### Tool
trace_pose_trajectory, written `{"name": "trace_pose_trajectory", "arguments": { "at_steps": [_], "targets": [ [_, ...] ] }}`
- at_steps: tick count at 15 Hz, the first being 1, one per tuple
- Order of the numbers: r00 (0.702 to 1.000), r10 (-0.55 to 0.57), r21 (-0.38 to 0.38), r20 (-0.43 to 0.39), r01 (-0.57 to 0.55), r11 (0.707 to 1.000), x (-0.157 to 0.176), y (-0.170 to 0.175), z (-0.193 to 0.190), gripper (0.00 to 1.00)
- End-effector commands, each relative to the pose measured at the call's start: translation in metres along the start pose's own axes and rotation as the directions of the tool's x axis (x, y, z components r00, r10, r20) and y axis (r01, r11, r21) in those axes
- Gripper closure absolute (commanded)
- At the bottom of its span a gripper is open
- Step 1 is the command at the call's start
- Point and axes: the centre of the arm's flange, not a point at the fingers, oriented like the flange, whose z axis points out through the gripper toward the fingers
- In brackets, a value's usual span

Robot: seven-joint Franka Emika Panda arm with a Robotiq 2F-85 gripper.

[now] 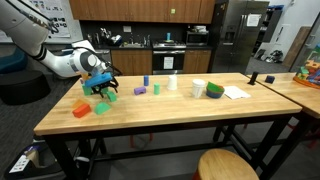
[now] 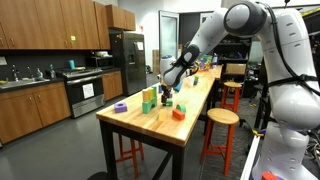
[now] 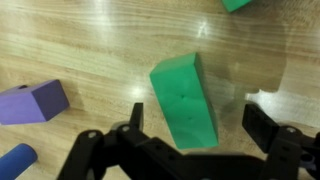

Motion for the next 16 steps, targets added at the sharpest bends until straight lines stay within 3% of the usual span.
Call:
{"name": "trace_pose_trajectory", "arguments": {
  "at_steps": [1,2,3,4,11,12,16],
  "targets": [
    [0.999,-0.045,0.017,-0.028,0.045,0.999,0.0014,0.0043,0.0025,0.00],
    [0.998,-0.053,0.018,-0.032,0.054,0.998,0.0012,0.0045,0.0022,0.00],
    [0.998,-0.060,0.018,-0.036,0.060,0.998,0.0008,0.0046,0.0019,0.08],
    [0.997,-0.062,0.011,-0.035,0.062,0.998,0.0004,0.0048,0.0015,0.26],
    [0.996,-0.085,-0.002,-0.033,0.085,0.996,-0.0029,0.0039,0.0021,0.79],
    [0.996,-0.086,-0.004,-0.031,0.086,0.996,-0.0028,0.0030,0.0027,0.84],
    [0.996,-0.088,0.002,-0.023,0.088,0.996,-0.0027,0.0022,0.0043,0.84]
  ]
}}
